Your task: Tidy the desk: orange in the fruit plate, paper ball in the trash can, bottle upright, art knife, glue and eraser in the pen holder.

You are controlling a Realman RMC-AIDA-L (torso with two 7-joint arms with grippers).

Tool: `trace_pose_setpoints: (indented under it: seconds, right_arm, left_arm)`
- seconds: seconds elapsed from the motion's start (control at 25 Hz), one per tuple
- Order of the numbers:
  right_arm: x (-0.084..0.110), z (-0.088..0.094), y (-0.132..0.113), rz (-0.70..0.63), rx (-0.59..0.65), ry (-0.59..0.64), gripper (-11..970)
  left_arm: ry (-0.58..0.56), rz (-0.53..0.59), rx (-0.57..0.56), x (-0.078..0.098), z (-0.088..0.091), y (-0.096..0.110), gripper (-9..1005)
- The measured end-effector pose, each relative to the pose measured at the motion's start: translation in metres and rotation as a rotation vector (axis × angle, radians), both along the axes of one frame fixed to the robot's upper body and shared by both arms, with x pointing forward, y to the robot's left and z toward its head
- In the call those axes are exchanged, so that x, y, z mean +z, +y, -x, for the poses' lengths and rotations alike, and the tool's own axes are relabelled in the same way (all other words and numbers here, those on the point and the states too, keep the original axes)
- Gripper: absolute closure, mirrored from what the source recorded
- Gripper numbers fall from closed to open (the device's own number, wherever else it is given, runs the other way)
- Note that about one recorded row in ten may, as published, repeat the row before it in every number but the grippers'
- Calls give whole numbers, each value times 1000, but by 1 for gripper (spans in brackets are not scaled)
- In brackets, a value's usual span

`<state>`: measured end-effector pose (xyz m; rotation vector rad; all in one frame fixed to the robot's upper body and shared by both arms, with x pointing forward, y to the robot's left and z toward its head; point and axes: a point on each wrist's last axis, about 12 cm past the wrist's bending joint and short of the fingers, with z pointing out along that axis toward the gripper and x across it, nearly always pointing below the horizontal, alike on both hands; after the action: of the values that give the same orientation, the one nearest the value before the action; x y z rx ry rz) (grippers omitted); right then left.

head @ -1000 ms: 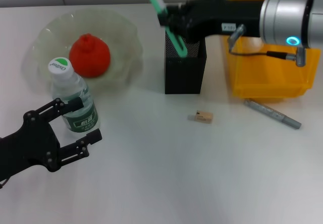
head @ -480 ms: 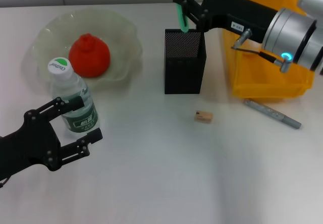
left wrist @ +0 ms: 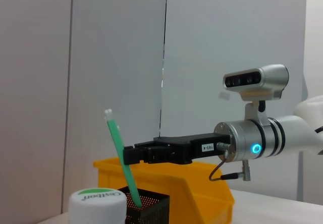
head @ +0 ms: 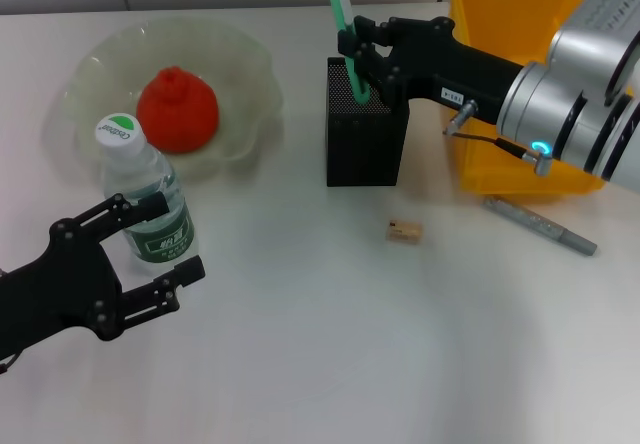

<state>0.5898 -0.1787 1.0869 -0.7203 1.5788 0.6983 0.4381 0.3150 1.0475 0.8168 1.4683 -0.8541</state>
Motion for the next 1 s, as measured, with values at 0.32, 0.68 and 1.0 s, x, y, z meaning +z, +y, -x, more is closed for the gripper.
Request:
trace_pose_setpoints:
  seconds: [0.32,0.68,1.0]
  right_arm:
    - [-1,6,-4,-20,14,-2,690]
    - [72,36,-27,-24,159,176,495]
    - [106,45,-17,405,190,342,329]
  left_arm:
    - [-1,0,1,0,0,0,211]
    - [2,1,-1,0,0,0,211]
    - [1,1,-2,1,-1,0,211]
